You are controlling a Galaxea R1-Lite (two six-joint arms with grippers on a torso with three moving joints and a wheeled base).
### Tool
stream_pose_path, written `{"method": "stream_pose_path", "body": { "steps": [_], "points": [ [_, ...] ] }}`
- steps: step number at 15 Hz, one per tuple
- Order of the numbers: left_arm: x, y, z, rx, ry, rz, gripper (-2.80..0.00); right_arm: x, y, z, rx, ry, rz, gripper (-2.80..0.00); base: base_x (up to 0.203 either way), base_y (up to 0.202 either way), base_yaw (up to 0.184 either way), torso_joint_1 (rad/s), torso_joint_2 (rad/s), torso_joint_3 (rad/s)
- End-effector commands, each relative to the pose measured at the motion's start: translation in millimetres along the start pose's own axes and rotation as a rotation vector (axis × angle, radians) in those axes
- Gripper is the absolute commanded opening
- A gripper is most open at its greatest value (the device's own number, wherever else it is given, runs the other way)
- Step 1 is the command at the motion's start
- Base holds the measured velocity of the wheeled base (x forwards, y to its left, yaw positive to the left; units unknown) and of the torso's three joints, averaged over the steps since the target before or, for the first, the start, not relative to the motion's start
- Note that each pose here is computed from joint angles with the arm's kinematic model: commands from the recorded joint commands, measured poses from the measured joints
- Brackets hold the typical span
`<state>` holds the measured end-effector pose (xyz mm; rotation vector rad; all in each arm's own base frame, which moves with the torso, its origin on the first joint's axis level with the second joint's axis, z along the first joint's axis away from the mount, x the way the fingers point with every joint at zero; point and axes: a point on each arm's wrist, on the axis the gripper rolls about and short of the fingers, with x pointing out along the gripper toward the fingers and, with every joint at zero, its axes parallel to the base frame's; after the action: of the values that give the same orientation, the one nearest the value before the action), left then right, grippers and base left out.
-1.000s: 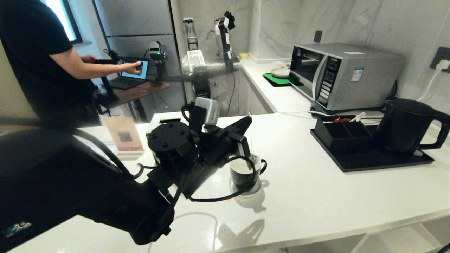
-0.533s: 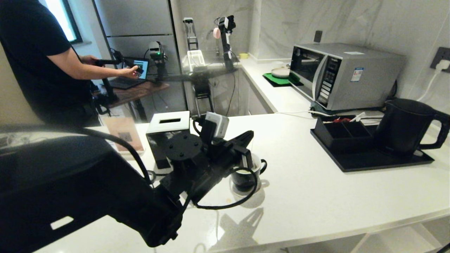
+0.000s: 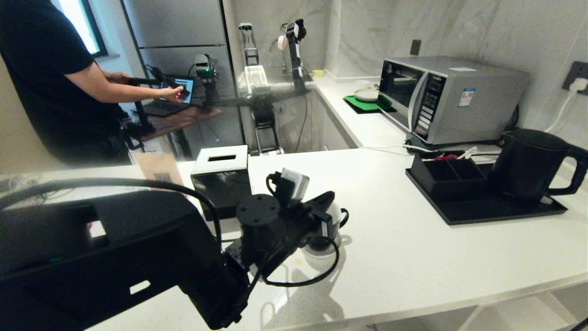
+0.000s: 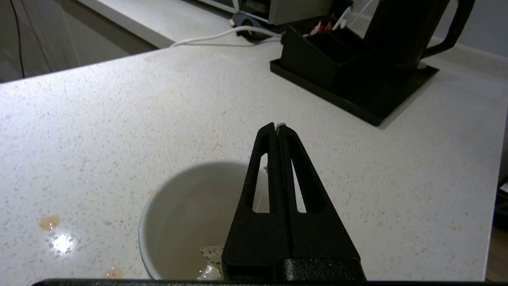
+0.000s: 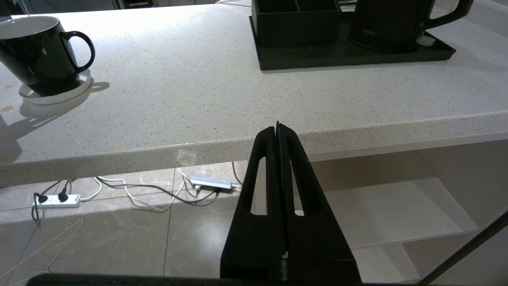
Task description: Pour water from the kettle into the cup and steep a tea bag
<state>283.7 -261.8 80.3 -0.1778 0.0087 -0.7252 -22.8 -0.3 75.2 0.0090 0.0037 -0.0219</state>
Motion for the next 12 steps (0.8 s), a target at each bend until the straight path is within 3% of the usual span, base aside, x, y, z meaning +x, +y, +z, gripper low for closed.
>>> {"method": "stream_pose_path", "body": {
  "steps": [1,7,12],
  "points": [
    [1.7,1.6,-11.3,-0.001,0.023,0.004,-2.80,0.1,0.0,0.0,0.000,0.001,0.000,-2.80,0.000,0.000,0.000,0.000,0.00,0.000],
    [1.2,1.0,-8.2,-0.001,0.012,0.018,-2.80,0.1,0.0,0.0,0.000,0.001,0.000,-2.80,0.000,0.000,0.000,0.000,0.00,0.000],
    [-3.9,-2.7,29.0,0.009,-0.085,0.011,-2.80,0.1,0.0,0.0,0.000,0.001,0.000,-2.80,0.000,0.000,0.000,0.000,0.00,0.000]
  ]
}}
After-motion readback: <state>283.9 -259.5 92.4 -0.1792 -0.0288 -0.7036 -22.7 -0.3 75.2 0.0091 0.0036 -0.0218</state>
